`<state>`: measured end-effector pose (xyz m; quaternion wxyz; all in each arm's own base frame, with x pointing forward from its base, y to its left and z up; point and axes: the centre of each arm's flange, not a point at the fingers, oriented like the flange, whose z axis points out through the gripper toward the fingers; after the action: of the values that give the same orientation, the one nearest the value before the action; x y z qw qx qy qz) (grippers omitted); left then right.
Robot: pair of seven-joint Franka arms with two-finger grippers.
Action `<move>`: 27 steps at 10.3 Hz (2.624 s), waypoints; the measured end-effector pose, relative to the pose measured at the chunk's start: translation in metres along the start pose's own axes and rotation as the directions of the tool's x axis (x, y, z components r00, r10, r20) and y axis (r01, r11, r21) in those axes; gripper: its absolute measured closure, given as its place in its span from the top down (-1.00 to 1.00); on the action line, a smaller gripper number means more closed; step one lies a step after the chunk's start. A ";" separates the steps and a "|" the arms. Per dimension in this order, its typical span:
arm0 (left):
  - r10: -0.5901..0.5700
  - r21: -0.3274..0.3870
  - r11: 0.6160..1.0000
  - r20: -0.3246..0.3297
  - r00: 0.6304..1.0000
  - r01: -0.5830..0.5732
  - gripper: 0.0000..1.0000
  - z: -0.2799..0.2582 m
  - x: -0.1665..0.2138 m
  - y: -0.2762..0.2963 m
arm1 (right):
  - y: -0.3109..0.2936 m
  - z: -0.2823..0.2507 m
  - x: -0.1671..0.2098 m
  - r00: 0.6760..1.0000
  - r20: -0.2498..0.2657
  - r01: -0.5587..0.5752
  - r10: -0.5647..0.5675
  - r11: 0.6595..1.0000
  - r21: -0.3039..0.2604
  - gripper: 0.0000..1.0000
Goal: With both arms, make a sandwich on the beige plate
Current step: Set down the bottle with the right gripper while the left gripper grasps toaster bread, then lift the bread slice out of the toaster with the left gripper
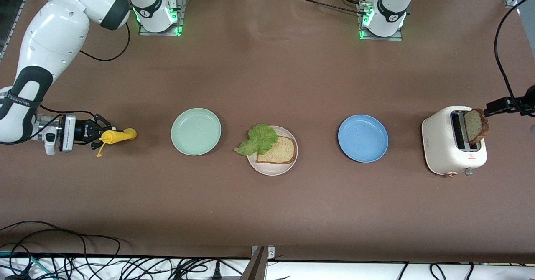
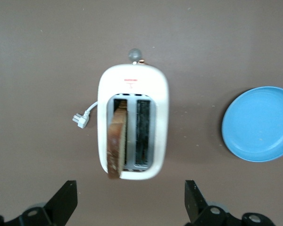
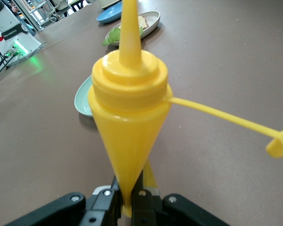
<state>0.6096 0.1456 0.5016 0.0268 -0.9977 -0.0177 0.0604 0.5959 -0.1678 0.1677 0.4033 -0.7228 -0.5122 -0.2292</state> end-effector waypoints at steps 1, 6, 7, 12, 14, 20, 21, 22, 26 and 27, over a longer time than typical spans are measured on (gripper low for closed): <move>0.014 -0.006 1.000 0.001 1.000 -0.014 1.00 0.017 0.008 -0.012 | 0.002 -0.001 -0.005 0.999 0.004 0.036 -0.036 0.999 -0.012 -0.80; 0.069 -0.040 0.997 0.059 0.996 -0.066 1.00 0.094 0.028 -0.026 | 0.008 0.010 -0.013 0.986 0.010 0.167 -0.166 0.985 -0.033 -0.80; 0.070 -0.048 0.997 0.084 0.994 -0.066 0.97 0.108 0.025 -0.025 | 0.009 0.008 -0.014 0.982 0.019 0.189 -0.188 0.981 -0.041 -0.80; 0.071 -0.059 0.996 0.107 0.992 -0.065 -0.12 0.137 0.017 -0.029 | 0.010 0.007 -0.014 0.977 0.028 0.213 -0.212 0.976 -0.048 -0.58; 0.072 -0.058 0.996 0.103 0.992 -0.066 -0.67 0.136 0.017 -0.030 | 0.011 0.012 -0.014 0.977 0.024 0.214 -0.213 0.976 -0.044 -0.03; 0.098 -0.037 0.995 0.043 0.994 -0.097 -0.81 0.094 0.013 -0.024 | 0.007 -0.011 -0.036 0.983 0.014 0.181 -0.180 0.980 -0.080 1.00; 0.108 -0.034 0.994 0.039 0.993 -0.107 -0.81 0.079 0.009 -0.018 | 0.004 -0.022 -0.046 0.987 0.013 0.160 -0.159 0.983 -0.092 1.00; 0.119 -0.032 0.993 0.039 0.992 -0.118 -0.81 0.062 0.006 -0.011 | 0.001 -0.035 -0.052 0.992 0.021 0.126 -0.125 0.987 -0.101 1.00; 0.203 -0.031 0.979 0.027 0.979 -0.202 -0.81 -0.010 0.005 0.040 | 0.002 -0.112 -0.009 0.990 0.111 -0.064 0.082 0.986 -0.154 0.99; 0.237 -0.034 0.971 0.021 0.971 -0.236 -0.81 -0.022 0.005 0.060 | 0.003 -0.128 0.011 0.983 0.122 -0.111 0.134 0.978 -0.179 0.99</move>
<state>0.6190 0.0847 0.5192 0.0034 -0.9921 0.1002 0.0753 0.6131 -0.2671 0.2482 0.3178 -0.7987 -0.4710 -0.1984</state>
